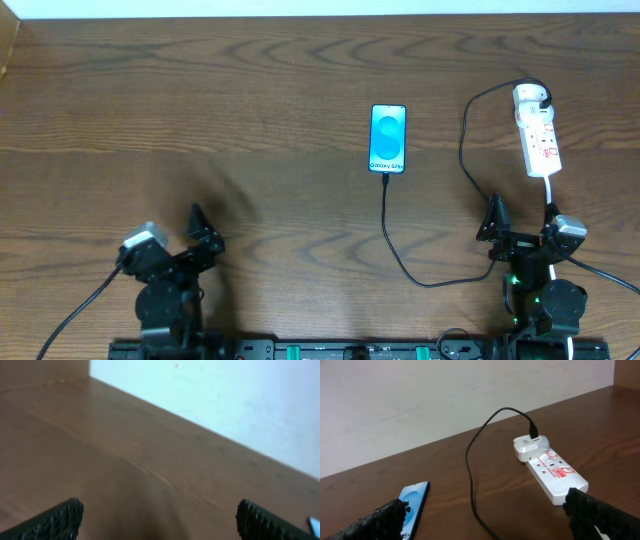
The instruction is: Plug charger to phone and switch on socket
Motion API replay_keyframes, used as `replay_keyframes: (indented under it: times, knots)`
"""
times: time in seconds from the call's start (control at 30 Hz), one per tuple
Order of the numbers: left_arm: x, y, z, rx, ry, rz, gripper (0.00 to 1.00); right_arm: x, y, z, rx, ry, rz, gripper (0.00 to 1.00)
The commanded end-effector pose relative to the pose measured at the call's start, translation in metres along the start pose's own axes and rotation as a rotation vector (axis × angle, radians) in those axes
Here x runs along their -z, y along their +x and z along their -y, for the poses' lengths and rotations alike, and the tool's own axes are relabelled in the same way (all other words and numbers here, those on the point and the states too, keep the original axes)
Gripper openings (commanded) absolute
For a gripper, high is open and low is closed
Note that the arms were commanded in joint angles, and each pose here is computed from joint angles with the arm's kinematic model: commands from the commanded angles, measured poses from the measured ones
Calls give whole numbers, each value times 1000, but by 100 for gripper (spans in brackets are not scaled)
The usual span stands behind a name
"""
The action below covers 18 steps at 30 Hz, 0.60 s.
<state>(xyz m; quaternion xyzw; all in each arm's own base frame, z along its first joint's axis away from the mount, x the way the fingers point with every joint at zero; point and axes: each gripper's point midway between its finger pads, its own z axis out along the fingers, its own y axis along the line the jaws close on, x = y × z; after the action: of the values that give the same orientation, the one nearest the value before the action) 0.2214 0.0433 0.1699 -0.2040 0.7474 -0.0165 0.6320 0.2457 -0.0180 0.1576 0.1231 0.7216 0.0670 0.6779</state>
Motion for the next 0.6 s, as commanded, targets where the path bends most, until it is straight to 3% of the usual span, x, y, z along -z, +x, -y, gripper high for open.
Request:
replay_keyframes:
  times: [0.0, 0.27, 0.57]
  knots:
    - [-7, 12, 9, -90, 65, -7, 98, 0, 2, -1, -9, -7, -5, 99]
    - [-22, 33, 11, -85, 110, 25, 98, 0, 2, -1, -9, -7, -5, 99]
    - [-22, 36, 19, -184, 151, 16, 98, 0, 2, -1, -9, -7, -5, 99]
